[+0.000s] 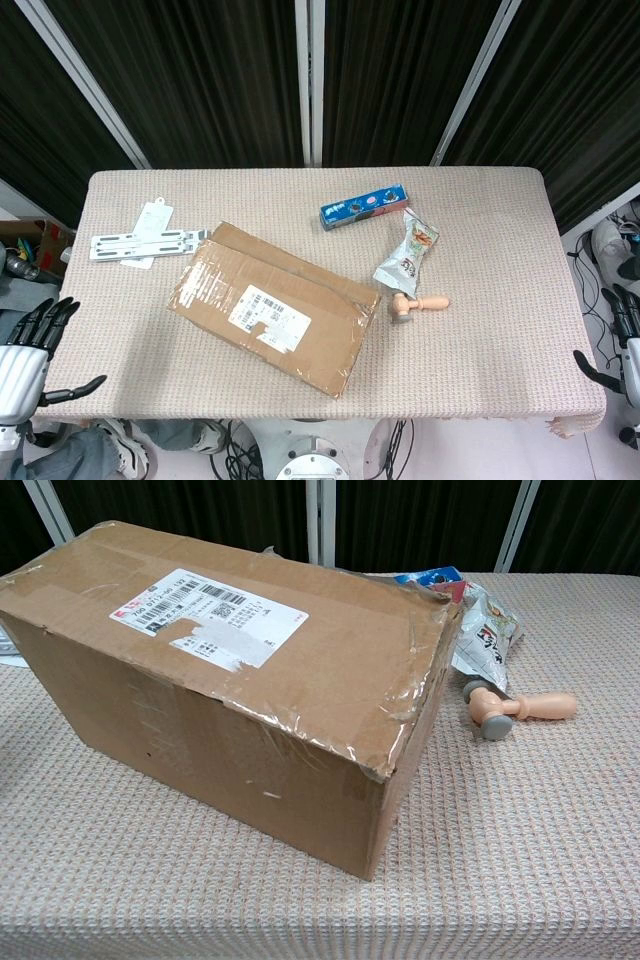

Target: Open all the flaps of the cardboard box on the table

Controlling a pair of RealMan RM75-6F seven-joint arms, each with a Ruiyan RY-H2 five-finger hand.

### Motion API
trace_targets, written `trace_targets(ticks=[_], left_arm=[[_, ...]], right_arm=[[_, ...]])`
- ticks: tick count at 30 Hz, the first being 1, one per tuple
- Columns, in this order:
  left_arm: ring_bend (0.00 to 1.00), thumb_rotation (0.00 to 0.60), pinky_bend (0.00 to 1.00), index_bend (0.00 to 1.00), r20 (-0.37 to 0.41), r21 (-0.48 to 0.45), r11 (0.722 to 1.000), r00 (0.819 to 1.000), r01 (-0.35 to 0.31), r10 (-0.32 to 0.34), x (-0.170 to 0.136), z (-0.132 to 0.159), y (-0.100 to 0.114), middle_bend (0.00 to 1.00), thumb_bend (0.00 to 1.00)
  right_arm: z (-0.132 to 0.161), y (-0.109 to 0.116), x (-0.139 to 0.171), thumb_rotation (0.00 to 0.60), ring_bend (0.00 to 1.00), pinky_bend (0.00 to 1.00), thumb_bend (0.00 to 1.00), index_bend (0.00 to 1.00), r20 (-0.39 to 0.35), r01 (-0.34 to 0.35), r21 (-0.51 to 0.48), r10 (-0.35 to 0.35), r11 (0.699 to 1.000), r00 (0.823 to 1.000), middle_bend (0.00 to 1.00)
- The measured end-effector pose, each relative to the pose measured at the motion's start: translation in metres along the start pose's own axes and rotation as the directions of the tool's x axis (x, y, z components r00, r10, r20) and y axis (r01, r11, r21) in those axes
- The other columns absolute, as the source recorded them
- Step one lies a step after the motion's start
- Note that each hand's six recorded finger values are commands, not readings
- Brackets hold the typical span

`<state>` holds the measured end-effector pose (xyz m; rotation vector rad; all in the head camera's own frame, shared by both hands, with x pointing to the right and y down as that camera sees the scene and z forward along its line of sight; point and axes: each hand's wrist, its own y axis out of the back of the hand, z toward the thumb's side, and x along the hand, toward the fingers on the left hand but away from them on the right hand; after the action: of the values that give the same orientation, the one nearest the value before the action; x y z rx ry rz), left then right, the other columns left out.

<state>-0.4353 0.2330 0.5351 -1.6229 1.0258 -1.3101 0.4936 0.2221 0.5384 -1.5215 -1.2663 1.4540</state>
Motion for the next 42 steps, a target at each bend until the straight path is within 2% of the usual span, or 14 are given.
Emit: trace_targets(ticks=[9,17,29,34,37,42], left_arm=[[0.05,0.124,0.15,0.06,0.011,-0.005,1.000,1.000,-0.001,0.001,0.000,0.005,-0.003,0.07,0.00],[0.05,0.127,0.15,0.06,0.031,-0.006,1.000,0.999,-0.013,0.013,0.001,0.009,0.005,0.07,0.00],[0.05,0.124,0.15,0.06,0.056,-0.027,1.000,0.998,-0.016,0.017,0.019,0.009,0.012,0.07,0.00],[0.05,0.128,0.15,0.06,0.120,-0.044,0.998,0.992,-0.042,0.047,0.045,0.020,0.033,0.07,0.02],[0.05,0.129,0.16,0.06,0.181,-0.056,0.997,0.982,-0.052,0.061,0.072,0.035,0.052,0.07,0.12],[0.05,0.132,0.16,0.06,0.269,-0.072,0.997,0.963,-0.011,0.031,0.123,0.065,0.078,0.07,0.16]], right_arm=[[-0.002,0.000,0.001,0.600,0.00,0.00,0.15,0.00,-0.004,-0.004,-0.002,0.004,1.000,1.000,0.00],[-0.006,0.005,0.006,0.600,0.00,0.00,0.15,0.00,0.006,0.014,-0.015,-0.014,1.000,1.000,0.00],[-0.003,0.003,-0.002,0.600,0.00,0.00,0.15,0.00,0.000,0.008,0.008,-0.008,1.000,1.000,0.00],[0.001,0.006,-0.005,0.600,0.00,0.00,0.15,0.00,-0.008,0.011,0.016,-0.011,1.000,1.000,0.00],[0.004,0.006,-0.006,0.600,0.00,0.00,0.15,0.00,-0.022,0.011,0.016,-0.011,1.000,1.000,0.00],[0.008,0.006,-0.006,0.600,0.00,0.00,0.15,0.00,-0.033,0.012,0.022,-0.012,1.000,0.999,0.00]])
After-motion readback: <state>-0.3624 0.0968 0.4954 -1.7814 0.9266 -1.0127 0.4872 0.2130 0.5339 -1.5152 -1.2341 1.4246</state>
